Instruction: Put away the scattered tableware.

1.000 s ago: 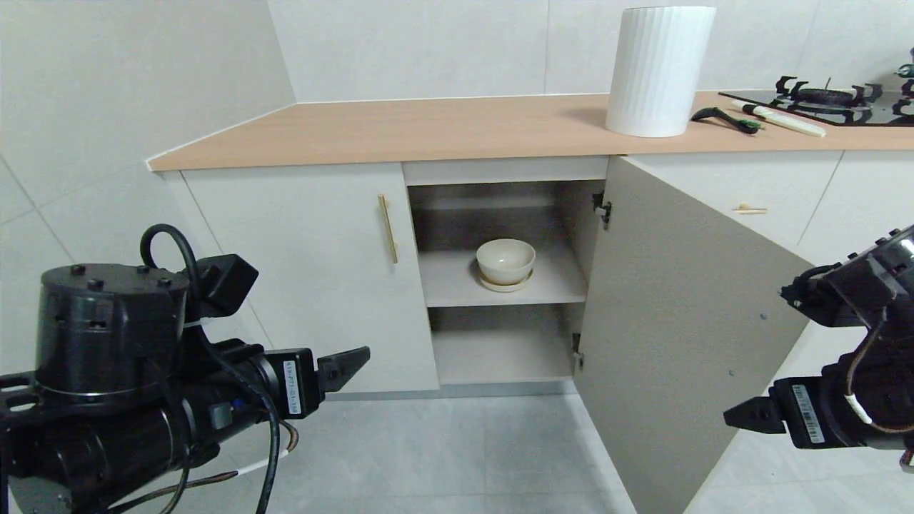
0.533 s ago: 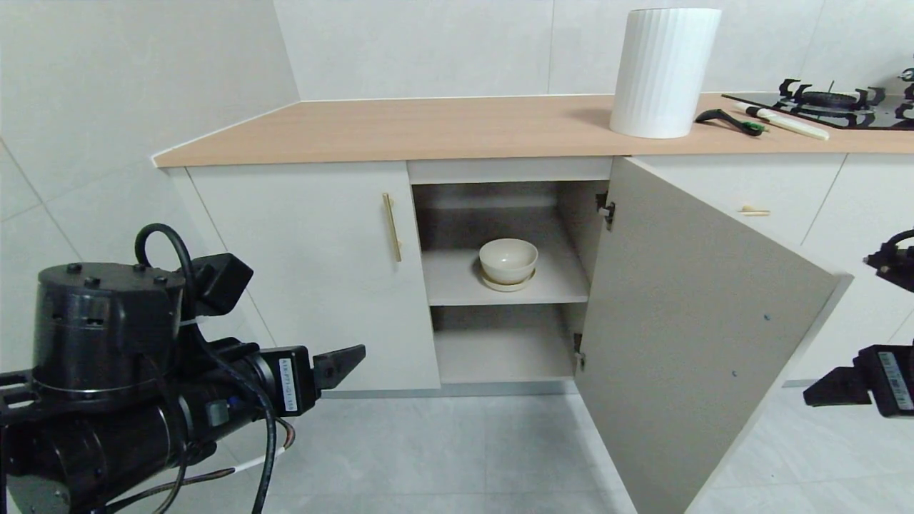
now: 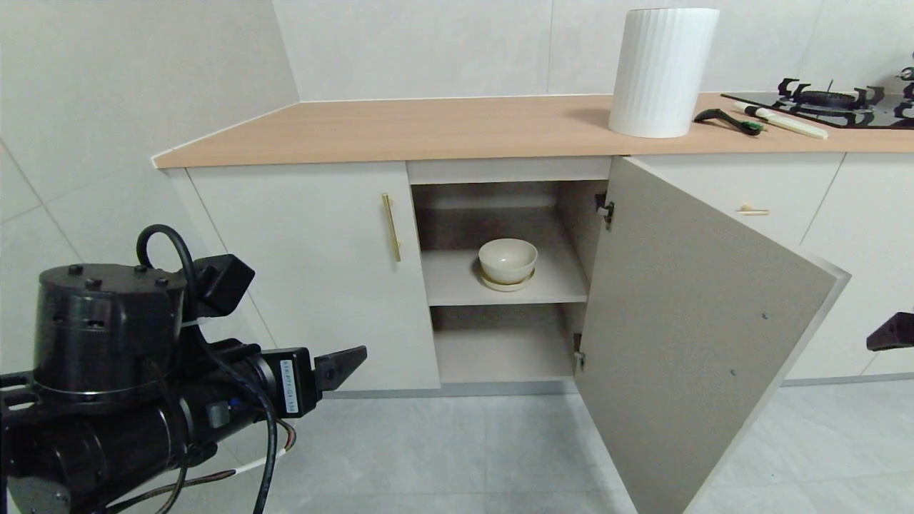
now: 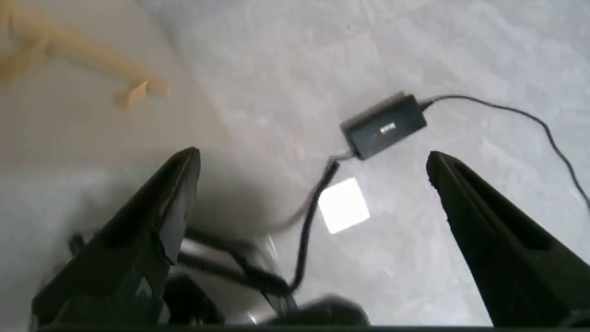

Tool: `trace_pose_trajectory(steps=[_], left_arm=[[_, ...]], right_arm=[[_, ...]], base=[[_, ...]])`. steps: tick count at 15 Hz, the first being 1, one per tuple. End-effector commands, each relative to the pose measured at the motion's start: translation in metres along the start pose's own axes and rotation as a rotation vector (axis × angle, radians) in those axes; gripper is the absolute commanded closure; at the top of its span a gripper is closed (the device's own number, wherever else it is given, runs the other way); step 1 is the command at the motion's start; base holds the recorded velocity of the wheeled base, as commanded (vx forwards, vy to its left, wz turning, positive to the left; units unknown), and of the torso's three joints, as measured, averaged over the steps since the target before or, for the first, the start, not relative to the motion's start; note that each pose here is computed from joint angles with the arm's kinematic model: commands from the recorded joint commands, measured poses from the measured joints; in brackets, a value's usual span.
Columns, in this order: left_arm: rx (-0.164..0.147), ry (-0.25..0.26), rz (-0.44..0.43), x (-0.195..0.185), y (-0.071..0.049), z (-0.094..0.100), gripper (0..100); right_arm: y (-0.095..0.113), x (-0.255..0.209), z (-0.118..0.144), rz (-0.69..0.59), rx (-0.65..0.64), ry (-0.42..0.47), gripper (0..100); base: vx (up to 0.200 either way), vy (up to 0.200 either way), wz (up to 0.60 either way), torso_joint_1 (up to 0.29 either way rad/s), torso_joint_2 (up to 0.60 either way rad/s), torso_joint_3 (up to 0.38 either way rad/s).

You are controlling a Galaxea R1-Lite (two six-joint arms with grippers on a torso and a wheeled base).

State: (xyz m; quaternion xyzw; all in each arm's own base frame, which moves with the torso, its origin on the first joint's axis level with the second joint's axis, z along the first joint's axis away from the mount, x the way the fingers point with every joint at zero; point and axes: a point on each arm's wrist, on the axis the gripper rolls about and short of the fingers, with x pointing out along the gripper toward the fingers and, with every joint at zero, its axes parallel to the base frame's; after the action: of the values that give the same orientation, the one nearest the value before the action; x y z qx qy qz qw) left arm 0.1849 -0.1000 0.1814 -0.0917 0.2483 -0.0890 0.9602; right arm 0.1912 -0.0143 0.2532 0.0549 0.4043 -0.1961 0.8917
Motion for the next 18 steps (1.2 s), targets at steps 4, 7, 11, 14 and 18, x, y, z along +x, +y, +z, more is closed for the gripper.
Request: trace_pose_trajectory(steps=[4,7,11,14,18], left_arm=[[0.001,0.006,0.001,0.001,0.000,-0.001,0],[0.001,0.006,0.001,0.001,0.000,-0.001,0],[-0.001,0.005,-0.001,0.002,0.000,0.000,0],[-0.002,-0.005,-0.008,0.001,-0.001,0.003,0],[-0.009,-0.030,-0.018,0.000,-0.004,0.011,0]], right_arm=[[0.022,0.056,-0.003,0.038,0.006,-0.089,0],[0.042,0.066,-0.010,0.090,-0.035,-0.085,0],[0.065,0.069,-0.017,0.155,-0.054,-0.072,0],[0.087,0.073,-0.023,0.223,-0.103,-0.070,0],[0.138,0.108,-0.023,0.388,-0.149,-0.099,0]], base=[[0.000,0.000,0.00,0.000,0.00,0.000],[0.000,0.000,0.00,0.000,0.00,0.000],[0.000,0.000,0.00,0.000,0.00,0.000],[0.000,0.000,0.00,0.000,0.00,0.000],[0.000,0.000,0.00,0.000,0.00,0.000]])
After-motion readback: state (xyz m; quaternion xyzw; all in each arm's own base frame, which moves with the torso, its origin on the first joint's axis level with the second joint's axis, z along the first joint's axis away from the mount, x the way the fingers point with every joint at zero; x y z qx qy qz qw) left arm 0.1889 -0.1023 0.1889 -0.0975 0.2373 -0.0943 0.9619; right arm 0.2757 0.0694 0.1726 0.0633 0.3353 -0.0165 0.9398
